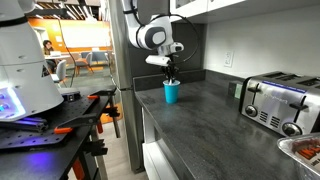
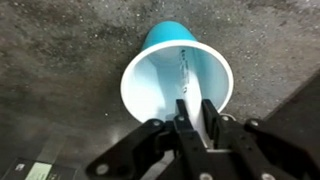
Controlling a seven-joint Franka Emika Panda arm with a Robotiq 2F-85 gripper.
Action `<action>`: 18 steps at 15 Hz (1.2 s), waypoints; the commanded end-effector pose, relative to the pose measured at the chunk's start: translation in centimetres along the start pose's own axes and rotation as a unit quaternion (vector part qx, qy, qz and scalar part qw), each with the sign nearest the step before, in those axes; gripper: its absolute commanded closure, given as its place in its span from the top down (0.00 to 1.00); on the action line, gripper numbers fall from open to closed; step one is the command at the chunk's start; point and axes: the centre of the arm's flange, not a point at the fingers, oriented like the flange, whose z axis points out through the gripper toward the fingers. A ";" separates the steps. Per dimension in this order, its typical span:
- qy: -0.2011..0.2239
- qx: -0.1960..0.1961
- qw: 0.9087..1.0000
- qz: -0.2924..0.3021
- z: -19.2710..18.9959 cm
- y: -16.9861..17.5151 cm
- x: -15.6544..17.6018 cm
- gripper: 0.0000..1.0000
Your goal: Remove the pen from the cup and place it on the counter
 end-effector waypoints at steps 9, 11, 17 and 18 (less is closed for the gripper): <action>0.148 -0.102 0.983 0.038 -13.6 2.4 -1.6 0.05; 0.188 -0.113 0.975 0.046 -15.6 2.9 -2.2 0.05; 0.003 -0.160 0.976 0.149 -14.2 8.6 -7.0 0.05; -0.026 -0.143 0.975 0.171 -13.2 9.8 -7.9 0.05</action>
